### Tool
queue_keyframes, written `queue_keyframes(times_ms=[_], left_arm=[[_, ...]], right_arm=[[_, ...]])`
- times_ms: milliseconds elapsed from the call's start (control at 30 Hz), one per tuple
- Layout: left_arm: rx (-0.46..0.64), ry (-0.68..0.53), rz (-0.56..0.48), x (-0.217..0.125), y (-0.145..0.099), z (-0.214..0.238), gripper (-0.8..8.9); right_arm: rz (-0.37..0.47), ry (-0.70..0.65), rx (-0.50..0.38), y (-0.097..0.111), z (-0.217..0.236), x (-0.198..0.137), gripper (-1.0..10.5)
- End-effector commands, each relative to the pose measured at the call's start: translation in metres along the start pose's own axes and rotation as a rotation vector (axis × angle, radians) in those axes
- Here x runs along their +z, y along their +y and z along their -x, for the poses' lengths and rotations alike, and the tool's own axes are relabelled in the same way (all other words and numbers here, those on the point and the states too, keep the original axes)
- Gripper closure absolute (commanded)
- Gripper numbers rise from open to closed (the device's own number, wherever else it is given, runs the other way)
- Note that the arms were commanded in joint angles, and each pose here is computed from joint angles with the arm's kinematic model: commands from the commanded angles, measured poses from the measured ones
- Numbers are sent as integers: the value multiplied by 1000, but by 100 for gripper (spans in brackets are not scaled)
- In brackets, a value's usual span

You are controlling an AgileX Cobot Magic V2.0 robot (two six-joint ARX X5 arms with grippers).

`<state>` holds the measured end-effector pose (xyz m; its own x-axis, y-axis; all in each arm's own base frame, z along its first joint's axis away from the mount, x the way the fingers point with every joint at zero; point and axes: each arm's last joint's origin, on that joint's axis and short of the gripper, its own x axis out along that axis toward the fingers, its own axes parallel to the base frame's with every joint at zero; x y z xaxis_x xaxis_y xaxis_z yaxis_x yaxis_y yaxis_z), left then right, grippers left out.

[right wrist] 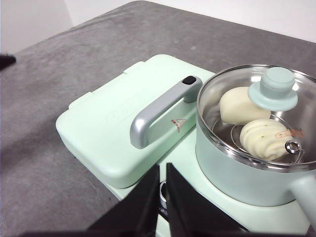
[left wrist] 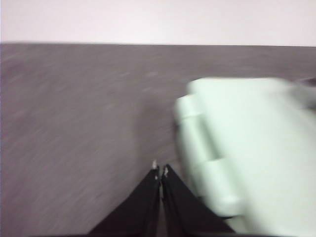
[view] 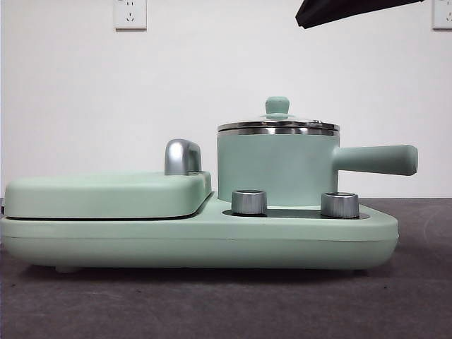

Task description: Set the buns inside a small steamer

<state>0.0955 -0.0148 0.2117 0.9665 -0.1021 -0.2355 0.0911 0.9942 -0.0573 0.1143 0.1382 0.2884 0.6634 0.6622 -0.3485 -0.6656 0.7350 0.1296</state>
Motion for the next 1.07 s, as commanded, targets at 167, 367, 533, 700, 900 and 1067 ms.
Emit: queue_keyframes(times_ms=[167, 367, 533, 700, 900, 1067], left_arm=[[171, -56, 48, -43, 19, -6, 806], [152, -70, 51, -60, 24, -13, 806], [102, -66, -22, -60, 22, -13, 806], [101, -68, -1, -59, 22, -13, 806], [101, -68, -1, -59, 22, -13, 806], [101, -68, -1, -59, 22, -13, 806]], right_arm=[[8, -18, 14, 3, 1, 3, 928], [8, -19, 15, 3, 1, 4, 928], [8, -19, 15, 3, 1, 3, 928], [8, -19, 15, 3, 1, 3, 928], [8, -19, 14, 3, 1, 3, 928], [8, -19, 15, 3, 1, 3, 928]])
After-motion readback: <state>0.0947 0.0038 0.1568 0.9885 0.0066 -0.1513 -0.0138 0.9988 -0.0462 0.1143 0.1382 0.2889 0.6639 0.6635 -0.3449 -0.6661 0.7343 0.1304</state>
